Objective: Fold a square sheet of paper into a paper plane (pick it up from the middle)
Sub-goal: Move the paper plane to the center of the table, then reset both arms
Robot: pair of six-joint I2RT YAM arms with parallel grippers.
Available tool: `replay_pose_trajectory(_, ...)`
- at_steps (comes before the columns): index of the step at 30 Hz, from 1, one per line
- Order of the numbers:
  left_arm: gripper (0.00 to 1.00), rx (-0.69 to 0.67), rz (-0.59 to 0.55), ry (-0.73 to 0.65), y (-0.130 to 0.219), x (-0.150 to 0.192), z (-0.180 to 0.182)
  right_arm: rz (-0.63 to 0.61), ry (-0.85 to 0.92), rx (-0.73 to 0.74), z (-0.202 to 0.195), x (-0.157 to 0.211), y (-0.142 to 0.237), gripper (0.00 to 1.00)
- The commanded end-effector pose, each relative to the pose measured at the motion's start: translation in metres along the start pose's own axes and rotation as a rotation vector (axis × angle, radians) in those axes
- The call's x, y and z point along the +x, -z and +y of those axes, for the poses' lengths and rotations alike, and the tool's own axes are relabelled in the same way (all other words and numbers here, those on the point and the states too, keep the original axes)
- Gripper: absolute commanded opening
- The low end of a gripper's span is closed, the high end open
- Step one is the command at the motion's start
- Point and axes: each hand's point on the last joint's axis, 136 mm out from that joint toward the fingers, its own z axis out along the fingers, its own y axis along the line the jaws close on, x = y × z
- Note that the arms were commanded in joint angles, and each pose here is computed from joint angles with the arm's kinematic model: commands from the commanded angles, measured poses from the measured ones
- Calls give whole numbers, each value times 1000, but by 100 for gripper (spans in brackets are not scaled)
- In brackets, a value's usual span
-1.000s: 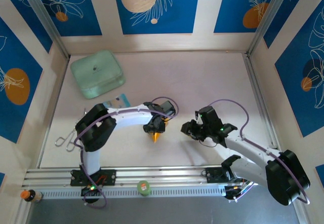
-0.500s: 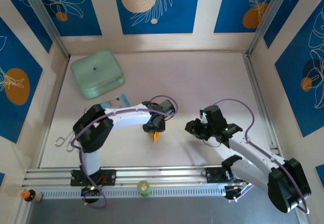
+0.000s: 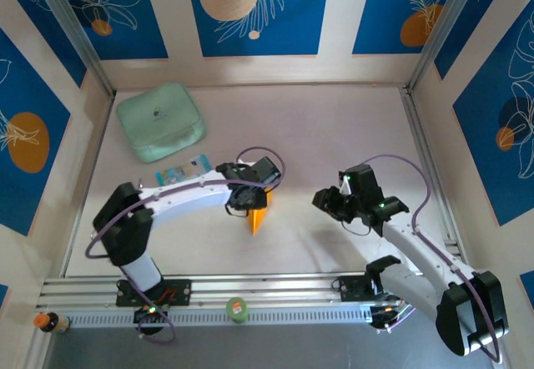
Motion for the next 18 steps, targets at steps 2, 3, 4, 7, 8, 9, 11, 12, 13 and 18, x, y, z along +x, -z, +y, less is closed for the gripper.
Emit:
replay_pose_trajectory(2,40,-95,-267,-45,50,-41,41,-154,112,116,0,-44,30,49)
replay_pose_trajectory(3,47,-123,-329,-63,60,-52,52,-200,148,155,-1,-57,37,53)
replay_pose_trajectory(4,55,-155,-381,-73,68,-59,63,-245,183,193,-2,-70,43,56)
replay_pose_trajectory(7,77,-228,-535,-154,84,-83,95,-368,283,326,-10,-110,56,58)
replay_pose_trajectory(8,85,-244,-576,-170,86,-90,106,-408,323,377,-16,-124,56,58)
replay_pose_trajectory(9,90,-253,-607,-179,85,-96,118,-441,356,433,-24,-137,55,59)
replay_pose_trajectory(11,98,-289,-653,-151,85,-108,147,-501,437,506,-37,-158,50,60)
replay_pose_trajectory(12,100,-313,-665,-115,83,-113,165,-528,473,536,-44,-167,45,62)
replay_pose_trajectory(13,100,-321,-665,-91,80,-117,179,-549,490,550,-50,-173,41,66)
replay_pose_trajectory(18,100,-420,-619,-70,46,-132,238,-590,492,492,-71,-195,18,68)
